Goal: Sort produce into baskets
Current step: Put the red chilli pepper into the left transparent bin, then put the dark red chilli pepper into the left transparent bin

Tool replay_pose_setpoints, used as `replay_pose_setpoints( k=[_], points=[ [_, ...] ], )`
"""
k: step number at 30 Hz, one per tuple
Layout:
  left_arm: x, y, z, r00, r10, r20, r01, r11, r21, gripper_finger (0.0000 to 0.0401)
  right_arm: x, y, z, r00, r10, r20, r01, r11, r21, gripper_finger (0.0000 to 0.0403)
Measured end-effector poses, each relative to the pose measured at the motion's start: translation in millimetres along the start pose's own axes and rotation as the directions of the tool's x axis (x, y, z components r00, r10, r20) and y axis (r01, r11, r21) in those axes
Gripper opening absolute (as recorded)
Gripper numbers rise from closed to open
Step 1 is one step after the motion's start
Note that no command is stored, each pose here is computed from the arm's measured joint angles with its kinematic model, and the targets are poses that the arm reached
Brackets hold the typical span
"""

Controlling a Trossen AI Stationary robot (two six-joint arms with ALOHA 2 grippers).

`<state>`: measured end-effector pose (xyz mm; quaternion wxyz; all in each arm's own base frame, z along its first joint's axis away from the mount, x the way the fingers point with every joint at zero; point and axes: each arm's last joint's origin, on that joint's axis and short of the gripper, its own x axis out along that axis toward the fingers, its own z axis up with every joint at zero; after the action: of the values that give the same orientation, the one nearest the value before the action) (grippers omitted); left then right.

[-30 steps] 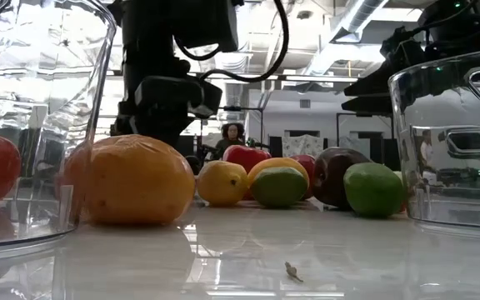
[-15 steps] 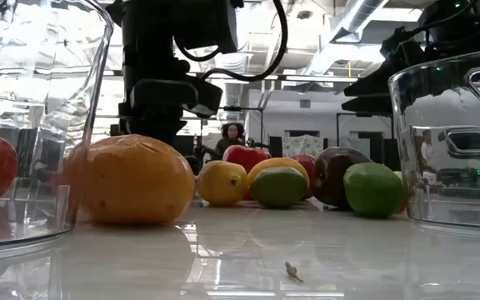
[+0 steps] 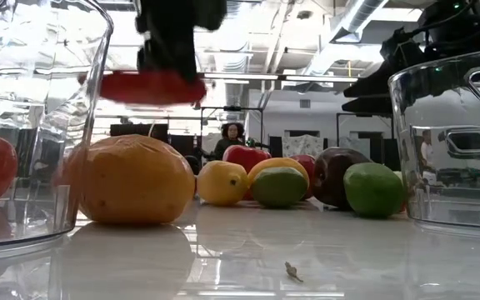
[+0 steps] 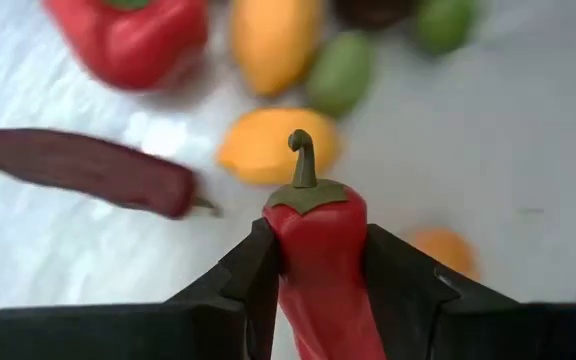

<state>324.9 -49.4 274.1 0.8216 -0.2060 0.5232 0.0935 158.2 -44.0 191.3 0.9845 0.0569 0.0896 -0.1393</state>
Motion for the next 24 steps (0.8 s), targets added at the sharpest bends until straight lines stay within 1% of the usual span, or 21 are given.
replay_pose_setpoints(
  k=[2,4,7,10,13,15,17,20,24],
  points=[
    [-15.7,-5.0,-5.2,0.999,-0.052,0.014,0.052,0.999,0.006,0.0114,0.0,0.0,-0.3,1.000,0.000,-0.003,0.000,1.000,0.000,0.0352],
    [-28.6,-11.3,-13.6,0.993,-0.116,0.001,0.116,0.993,0.029,0.0114,0.0,-0.1,-0.8,1.000,-0.001,-0.008,0.001,1.000,0.000,0.0352],
    [-37.8,-22.3,-30.7,0.988,-0.145,-0.061,0.149,0.986,0.072,0.0114,0.0,-0.1,-0.8,1.000,-0.001,-0.008,0.001,1.000,0.000,0.0352],
    [-39.8,-34.4,-52.6,0.987,-0.094,-0.133,0.108,0.989,0.101,0.0114,0.0,-0.1,-0.7,1.000,-0.001,-0.007,0.001,1.000,0.000,0.0352],
    [-39.2,-49.2,-76.8,0.975,-0.053,-0.215,0.078,0.991,0.110,0.0114,0.0,-0.1,-0.7,1.000,-0.001,-0.007,0.001,1.000,0.007,0.0352],
    [-39.5,-58.1,-89.7,0.974,-0.029,-0.225,0.055,0.993,0.108,0.0114,0.0,0.0,-0.6,1.000,0.000,-0.006,0.001,1.000,0.008,0.0352],
    [-40.1,-64.0,-97.2,0.980,-0.004,-0.201,0.020,0.997,0.077,0.0118,0.0,0.0,-0.5,1.000,0.000,-0.006,0.001,1.000,0.008,0.0352],
    [-41.0,-66.1,-102.8,0.983,0.031,-0.182,-0.025,0.999,0.035,0.0146,0.0,0.0,0.0,1.000,0.000,0.000,0.000,1.000,0.008,0.0352],
    [-40.7,-65.3,-101.4,0.986,0.042,-0.164,-0.039,0.999,0.019,0.0209,0.0,0.0,0.3,1.000,0.000,0.003,0.000,1.000,0.023,0.0352]
  ],
)
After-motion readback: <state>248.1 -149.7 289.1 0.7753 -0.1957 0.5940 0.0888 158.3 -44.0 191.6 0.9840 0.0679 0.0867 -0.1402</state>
